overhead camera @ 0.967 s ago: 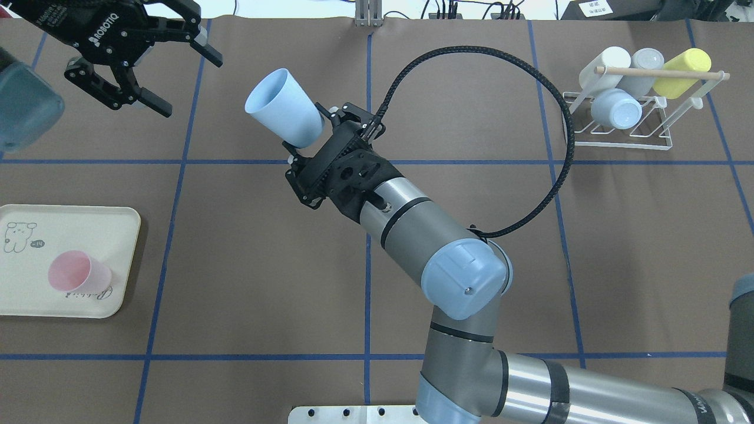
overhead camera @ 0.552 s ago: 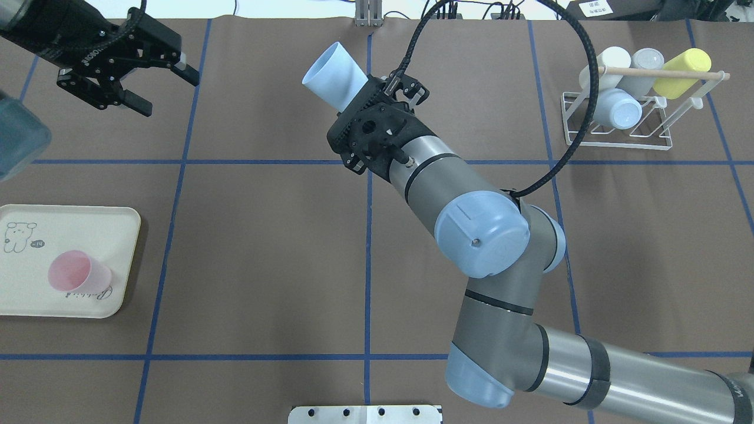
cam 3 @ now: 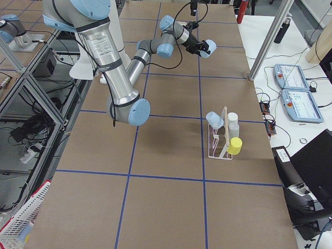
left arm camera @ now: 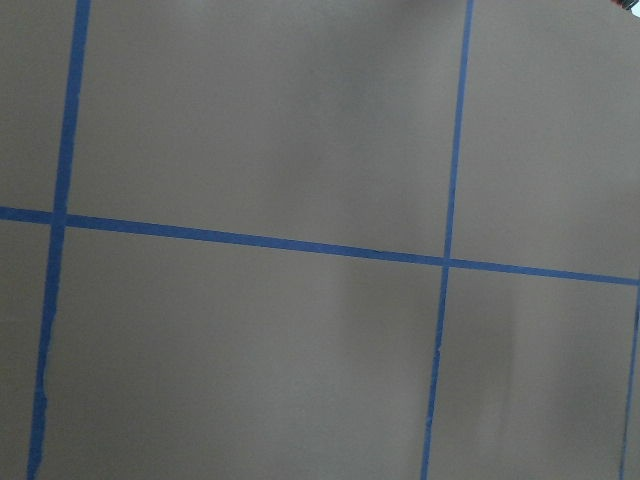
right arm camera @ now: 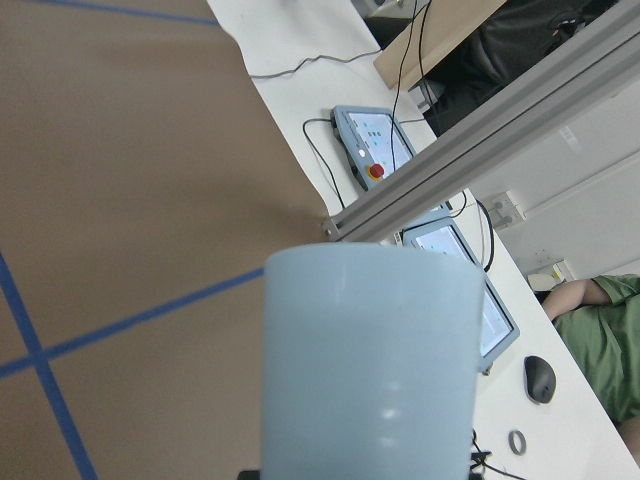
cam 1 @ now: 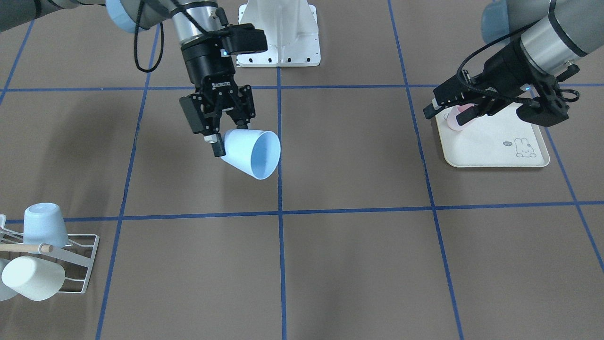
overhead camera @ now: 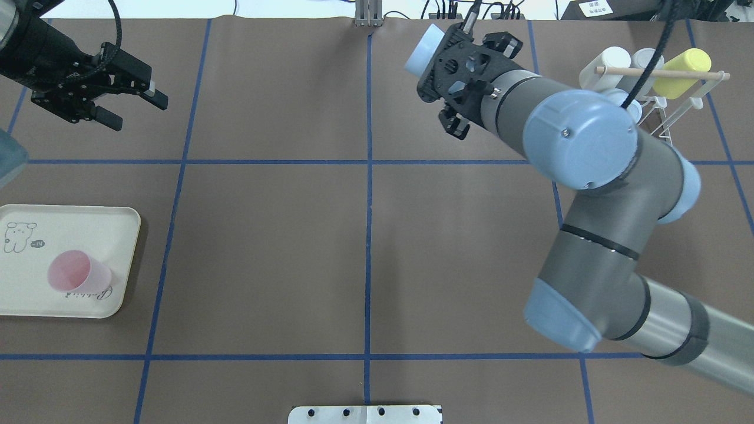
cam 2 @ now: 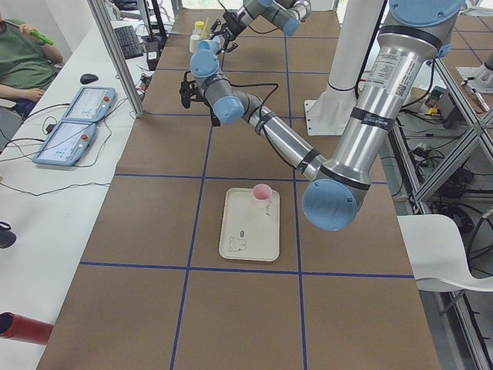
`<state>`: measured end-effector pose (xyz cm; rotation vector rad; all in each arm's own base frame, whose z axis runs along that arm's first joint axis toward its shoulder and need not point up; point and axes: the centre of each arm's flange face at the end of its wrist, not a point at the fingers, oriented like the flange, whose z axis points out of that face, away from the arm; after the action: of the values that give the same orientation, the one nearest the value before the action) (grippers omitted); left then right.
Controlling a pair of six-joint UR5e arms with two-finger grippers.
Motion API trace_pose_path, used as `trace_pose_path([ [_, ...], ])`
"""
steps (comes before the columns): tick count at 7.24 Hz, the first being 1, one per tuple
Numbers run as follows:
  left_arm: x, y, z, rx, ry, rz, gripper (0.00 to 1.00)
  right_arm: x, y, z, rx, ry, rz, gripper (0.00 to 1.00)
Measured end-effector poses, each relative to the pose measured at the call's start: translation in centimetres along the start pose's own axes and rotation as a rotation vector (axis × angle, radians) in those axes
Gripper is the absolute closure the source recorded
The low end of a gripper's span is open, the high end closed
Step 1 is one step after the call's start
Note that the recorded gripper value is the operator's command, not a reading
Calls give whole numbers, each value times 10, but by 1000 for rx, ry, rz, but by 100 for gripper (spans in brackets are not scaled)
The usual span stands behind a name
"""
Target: Transfer IKEA cup to right arm and place on rack
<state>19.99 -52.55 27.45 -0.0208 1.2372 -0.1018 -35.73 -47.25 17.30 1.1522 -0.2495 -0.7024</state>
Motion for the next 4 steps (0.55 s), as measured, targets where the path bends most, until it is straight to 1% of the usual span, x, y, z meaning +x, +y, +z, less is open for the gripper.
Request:
trace_pose_path([
  [1,-7,0,-1,12,-11,21,0,24,27,7,-91,18,-115,45],
  [2,-22,-2,-2,31,-32,63,0,47,48,12,-175,31,-222,45],
  [3,-43,-3,-5,46,-57,107,0,70,70,13,-256,39,-331,49],
  [4,-60,-4,-7,53,-76,130,0,91,95,9,-333,37,-446,52],
])
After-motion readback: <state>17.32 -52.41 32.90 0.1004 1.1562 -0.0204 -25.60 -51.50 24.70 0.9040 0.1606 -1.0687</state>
